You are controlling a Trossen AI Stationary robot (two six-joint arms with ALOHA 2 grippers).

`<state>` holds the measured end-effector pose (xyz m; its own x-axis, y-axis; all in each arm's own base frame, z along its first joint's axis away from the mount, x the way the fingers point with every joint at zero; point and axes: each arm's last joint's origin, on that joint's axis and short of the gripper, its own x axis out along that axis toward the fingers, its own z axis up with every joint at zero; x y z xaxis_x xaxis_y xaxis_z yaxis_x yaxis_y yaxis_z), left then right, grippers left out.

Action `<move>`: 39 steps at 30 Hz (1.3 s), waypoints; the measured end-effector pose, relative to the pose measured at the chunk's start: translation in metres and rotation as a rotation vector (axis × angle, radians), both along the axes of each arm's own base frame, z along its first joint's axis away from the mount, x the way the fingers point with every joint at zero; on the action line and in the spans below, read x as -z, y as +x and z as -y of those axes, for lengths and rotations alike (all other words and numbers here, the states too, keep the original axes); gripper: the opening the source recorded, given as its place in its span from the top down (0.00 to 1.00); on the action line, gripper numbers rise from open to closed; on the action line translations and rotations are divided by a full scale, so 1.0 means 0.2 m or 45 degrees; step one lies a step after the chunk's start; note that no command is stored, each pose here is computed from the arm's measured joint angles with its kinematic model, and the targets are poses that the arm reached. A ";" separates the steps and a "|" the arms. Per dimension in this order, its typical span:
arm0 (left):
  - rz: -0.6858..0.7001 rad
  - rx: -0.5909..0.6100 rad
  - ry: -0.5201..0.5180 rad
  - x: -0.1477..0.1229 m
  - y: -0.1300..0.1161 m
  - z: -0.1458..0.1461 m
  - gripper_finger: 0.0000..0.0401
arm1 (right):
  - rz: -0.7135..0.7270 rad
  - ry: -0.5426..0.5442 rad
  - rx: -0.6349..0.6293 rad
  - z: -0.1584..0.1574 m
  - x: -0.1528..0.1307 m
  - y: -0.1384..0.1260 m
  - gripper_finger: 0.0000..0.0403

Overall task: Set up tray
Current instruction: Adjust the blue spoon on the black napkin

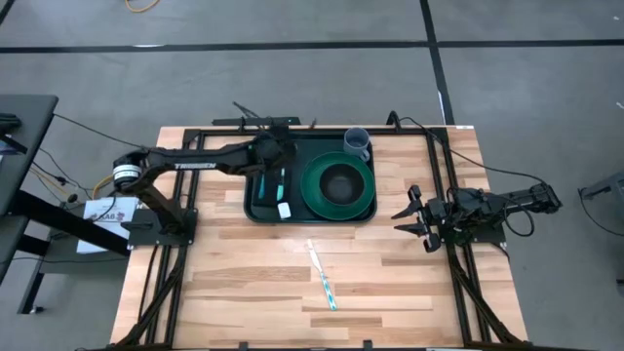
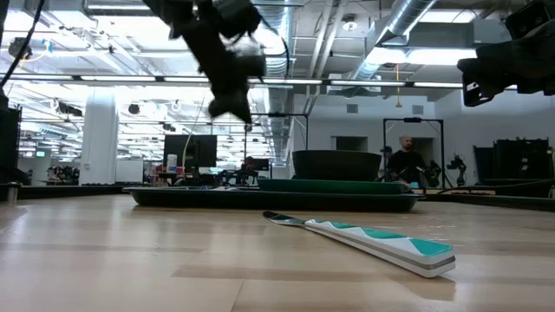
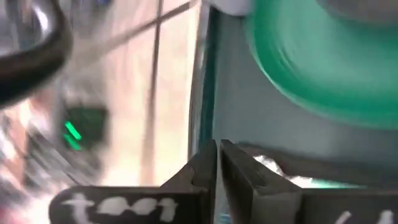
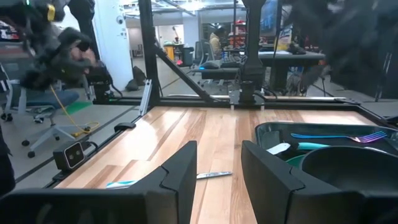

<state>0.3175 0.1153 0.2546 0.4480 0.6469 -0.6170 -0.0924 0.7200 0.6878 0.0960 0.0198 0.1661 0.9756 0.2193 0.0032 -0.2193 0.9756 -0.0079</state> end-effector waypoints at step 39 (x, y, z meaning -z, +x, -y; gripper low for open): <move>0.605 -1.552 -1.318 0.20 -0.09 -0.33 0.64 | -0.001 0.000 0.000 0.00 0.00 0.00 0.71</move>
<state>0.2996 0.1810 0.2140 0.2821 0.1672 -0.9447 -0.9513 0.1764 -0.2528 0.0960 0.0198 0.1661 0.9757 0.2190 0.0027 -0.2190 0.9757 -0.0079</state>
